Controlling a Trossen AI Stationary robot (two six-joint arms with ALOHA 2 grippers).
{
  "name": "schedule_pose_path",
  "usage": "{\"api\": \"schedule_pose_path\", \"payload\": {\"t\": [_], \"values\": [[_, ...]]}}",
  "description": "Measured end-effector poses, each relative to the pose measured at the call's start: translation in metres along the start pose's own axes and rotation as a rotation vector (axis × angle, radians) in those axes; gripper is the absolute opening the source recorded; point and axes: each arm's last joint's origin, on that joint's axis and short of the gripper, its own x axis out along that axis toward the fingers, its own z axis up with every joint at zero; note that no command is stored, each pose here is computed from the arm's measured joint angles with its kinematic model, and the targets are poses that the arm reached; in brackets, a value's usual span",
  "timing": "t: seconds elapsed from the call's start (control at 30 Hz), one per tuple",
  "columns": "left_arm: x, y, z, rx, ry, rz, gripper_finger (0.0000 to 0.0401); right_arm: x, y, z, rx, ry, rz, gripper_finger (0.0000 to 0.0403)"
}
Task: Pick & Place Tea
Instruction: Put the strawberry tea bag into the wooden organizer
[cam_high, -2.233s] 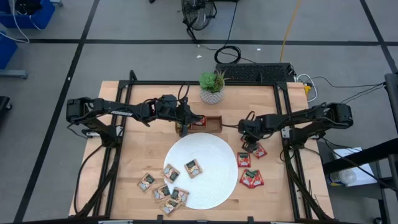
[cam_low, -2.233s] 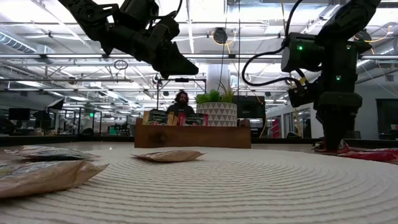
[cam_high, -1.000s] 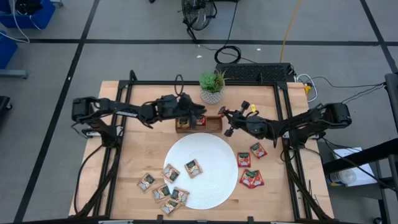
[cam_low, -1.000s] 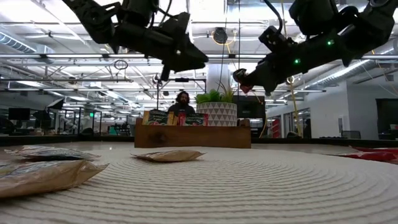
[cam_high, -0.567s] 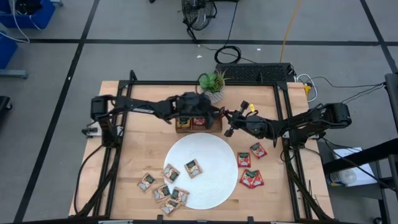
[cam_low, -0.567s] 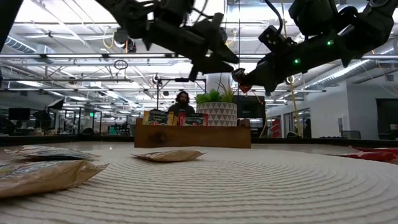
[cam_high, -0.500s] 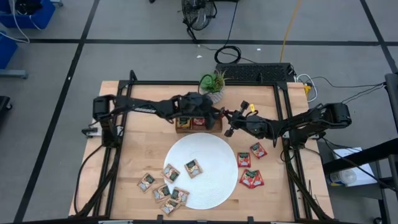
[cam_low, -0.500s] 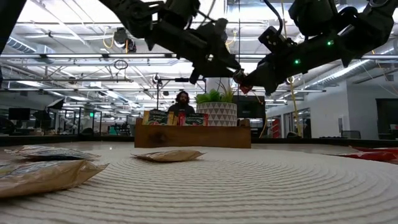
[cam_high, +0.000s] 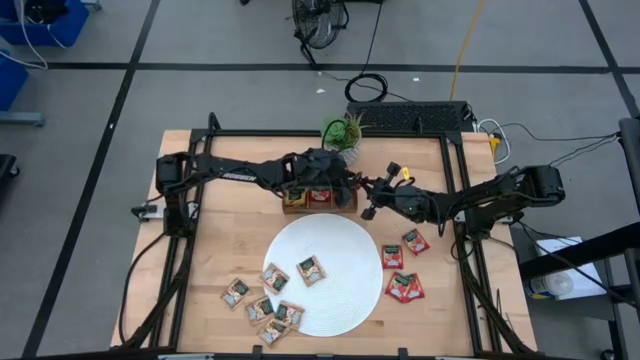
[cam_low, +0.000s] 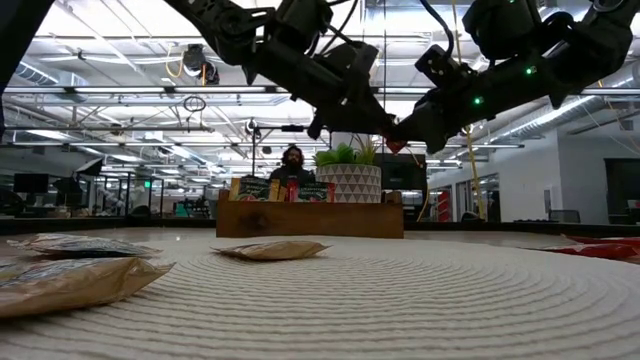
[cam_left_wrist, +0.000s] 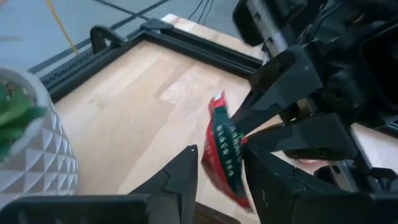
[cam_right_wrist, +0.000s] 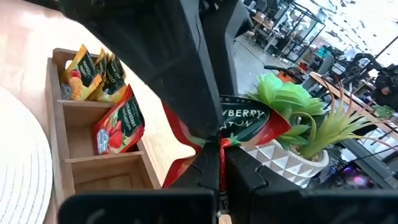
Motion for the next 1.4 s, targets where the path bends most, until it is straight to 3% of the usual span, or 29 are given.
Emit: {"api": "schedule_pose_path", "payload": {"t": [0.23, 0.47, 0.7, 0.87, 1.1, 1.4], "values": [[0.0, 0.0, 0.001, 0.046, -0.006, 0.002, 0.0125, 0.0, 0.0, 0.0, 0.001, -0.002, 0.002, 0.0], [-0.002, 0.002, 0.0, 0.154, 0.018, 0.008, 0.0013, 0.0, 0.002, 0.0, 0.02, -0.016, 0.075, 0.0006], [-0.035, -0.007, 0.014, 0.378, 0.092, 0.106, 0.0004, 0.0, 0.004, -0.002, 0.05, 0.007, 0.115, 0.0042], [-0.067, -0.01, 0.019, 0.531, 0.232, 0.22, 0.0003, -0.002, 0.005, -0.006, 0.041, 0.039, 0.137, 0.0062], [-0.081, -0.013, -0.003, 0.808, 0.498, -0.05, 0.0002, -0.001, 0.004, -0.004, 0.051, 0.029, 0.123, 0.0069], [-0.078, -0.001, 0.0, 0.847, 0.454, -0.19, 0.0001, -0.001, 0.004, -0.005, 0.056, 0.032, 0.121, 0.0068]]}}
